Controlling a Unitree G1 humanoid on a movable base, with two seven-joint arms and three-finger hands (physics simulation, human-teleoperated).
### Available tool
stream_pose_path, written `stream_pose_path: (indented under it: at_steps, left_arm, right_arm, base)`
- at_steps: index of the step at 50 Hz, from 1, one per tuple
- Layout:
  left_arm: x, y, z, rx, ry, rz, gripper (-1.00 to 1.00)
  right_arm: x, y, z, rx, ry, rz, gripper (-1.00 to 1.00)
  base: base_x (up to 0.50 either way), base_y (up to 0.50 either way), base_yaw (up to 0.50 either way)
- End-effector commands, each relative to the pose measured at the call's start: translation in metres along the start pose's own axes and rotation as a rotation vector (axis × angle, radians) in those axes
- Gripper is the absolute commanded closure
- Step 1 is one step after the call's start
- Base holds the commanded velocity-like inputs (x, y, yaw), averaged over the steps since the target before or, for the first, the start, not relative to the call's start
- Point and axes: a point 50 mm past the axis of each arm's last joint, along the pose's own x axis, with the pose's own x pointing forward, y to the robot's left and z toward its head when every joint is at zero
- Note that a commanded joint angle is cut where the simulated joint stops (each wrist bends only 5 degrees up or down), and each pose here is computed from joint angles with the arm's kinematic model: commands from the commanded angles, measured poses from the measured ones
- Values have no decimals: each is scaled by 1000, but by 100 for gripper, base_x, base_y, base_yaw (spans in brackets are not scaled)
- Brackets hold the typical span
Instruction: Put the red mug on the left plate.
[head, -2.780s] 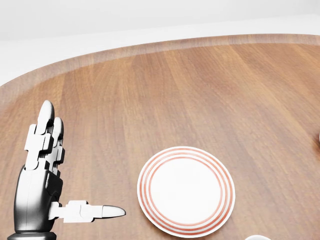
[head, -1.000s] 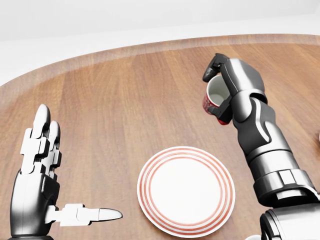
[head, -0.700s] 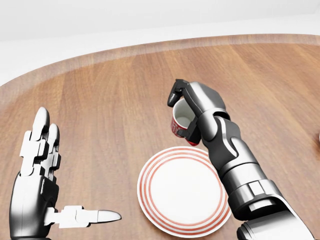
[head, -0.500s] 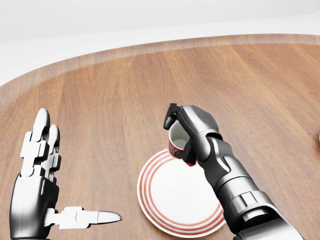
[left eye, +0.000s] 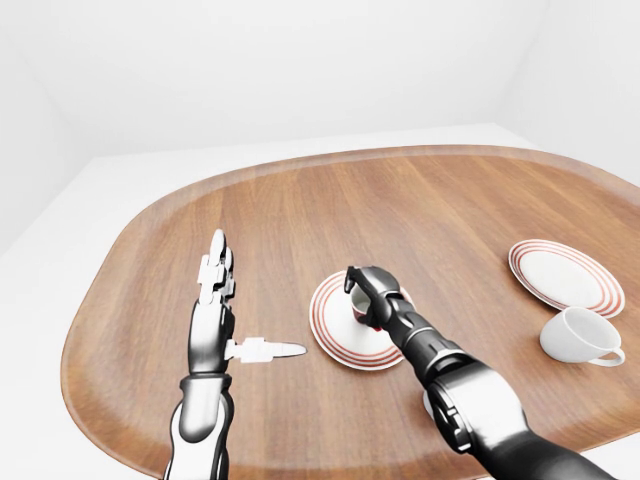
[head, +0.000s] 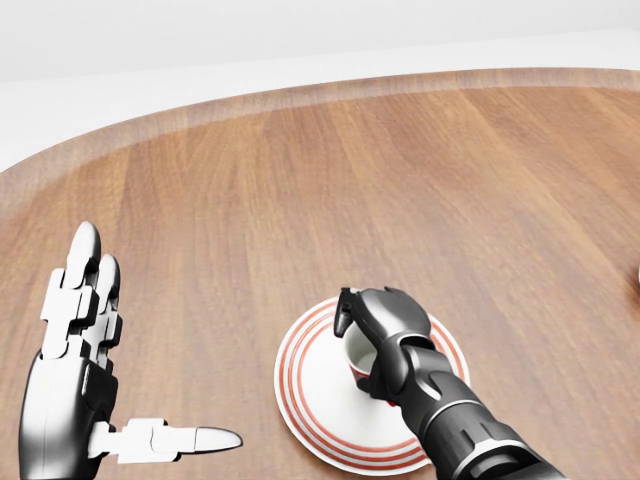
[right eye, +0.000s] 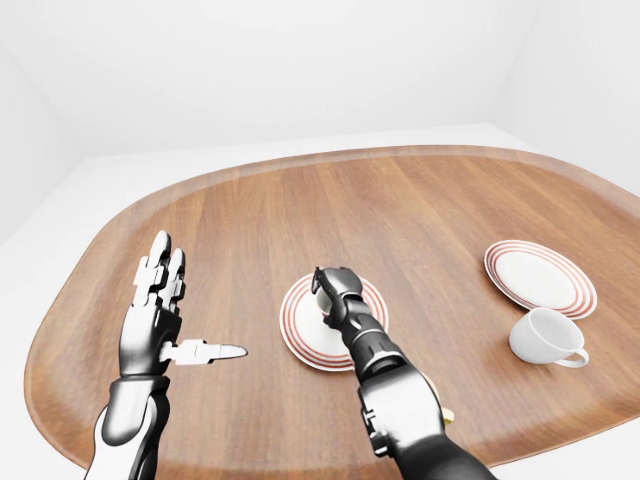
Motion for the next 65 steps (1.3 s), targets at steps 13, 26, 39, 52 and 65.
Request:
stream_pose_path:
  at_steps: [13, 26, 39, 52, 65]
  left_arm:
    - [-1, 2, 2, -4, -8, 4, -100]
    - [-3, 2, -1, -7, 11, 8, -100]
    - [-3, 2, -3, -5, 19, 8, -100]
    - [-4, 2, -4, -3, 24, 8, -100]
    - [-4, 3, -2, -4, 18, 12, -100]
  right_arm:
    - [-6, 15, -1, -34, -21, -57, 100]
    - [-8, 21, -3, -47, -19, -49, 100]
    - [-9, 28, -2, -72, -28, -5, -100]
    - [-11, 34, -4, -87, -27, 27, -100]
    - [2, -35, 13, 39, -104, -171, -100]
  base:
    - [0, 0, 0]
    - [0, 0, 0]
    - [0, 0, 0]
    - [0, 0, 0]
    - [0, 0, 0]
